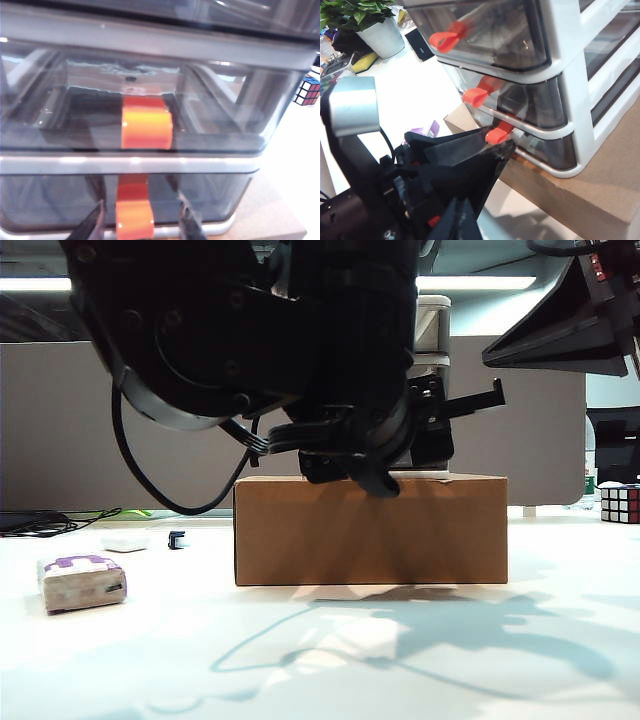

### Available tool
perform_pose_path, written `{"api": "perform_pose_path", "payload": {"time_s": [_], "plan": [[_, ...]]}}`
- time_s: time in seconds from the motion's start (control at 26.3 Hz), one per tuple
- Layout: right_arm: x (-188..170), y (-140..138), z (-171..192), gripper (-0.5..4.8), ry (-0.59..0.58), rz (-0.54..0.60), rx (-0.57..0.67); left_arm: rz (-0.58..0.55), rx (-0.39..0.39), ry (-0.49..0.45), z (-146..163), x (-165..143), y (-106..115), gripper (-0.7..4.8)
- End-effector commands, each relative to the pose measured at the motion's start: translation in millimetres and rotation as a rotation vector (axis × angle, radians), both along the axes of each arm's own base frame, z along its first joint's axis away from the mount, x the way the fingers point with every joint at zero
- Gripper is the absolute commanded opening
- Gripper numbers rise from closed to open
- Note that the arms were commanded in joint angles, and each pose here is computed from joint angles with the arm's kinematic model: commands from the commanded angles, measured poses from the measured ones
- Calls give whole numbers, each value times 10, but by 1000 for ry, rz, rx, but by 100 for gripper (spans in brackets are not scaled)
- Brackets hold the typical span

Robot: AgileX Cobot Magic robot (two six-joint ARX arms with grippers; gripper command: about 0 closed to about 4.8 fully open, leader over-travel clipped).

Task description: Open the third layer of the drawer on the table, pick up a pack of napkins on the table and put it in, and finally close the drawer.

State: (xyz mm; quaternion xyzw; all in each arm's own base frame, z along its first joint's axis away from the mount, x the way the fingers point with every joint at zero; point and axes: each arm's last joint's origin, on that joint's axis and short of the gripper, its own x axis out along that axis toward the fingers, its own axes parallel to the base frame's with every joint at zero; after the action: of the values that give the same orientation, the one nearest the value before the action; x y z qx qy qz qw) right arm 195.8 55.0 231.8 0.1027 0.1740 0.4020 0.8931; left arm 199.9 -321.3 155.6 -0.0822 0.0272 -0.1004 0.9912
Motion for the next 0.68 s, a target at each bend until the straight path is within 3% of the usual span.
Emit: {"api": "perform_pose_path", "payload": {"time_s": [0.04,0.15,0.19,0.23,0.34,0.38,0.68], "plan": [[2,4,22,-4,-14,7,1,5,-14,-11,29,16,3,177],[2,5,22,-4,-14,7,1,5,-14,-11,29,16,3,171],[2,5,22,-4,-14,7,2,5,-13,-10,28,16,3,149],[2,5,22,-4,-14,7,2,5,-11,-9,26,16,3,81],[-2,17,23,-4,-14,13,2,6,-9,-8,24,18,4,48],[-2,20,22,-4,-14,14,1,6,-2,-4,17,18,5,0],[10,103,15,-4,-46,26,-19,9,14,4,-1,-8,-5,-6]]}}
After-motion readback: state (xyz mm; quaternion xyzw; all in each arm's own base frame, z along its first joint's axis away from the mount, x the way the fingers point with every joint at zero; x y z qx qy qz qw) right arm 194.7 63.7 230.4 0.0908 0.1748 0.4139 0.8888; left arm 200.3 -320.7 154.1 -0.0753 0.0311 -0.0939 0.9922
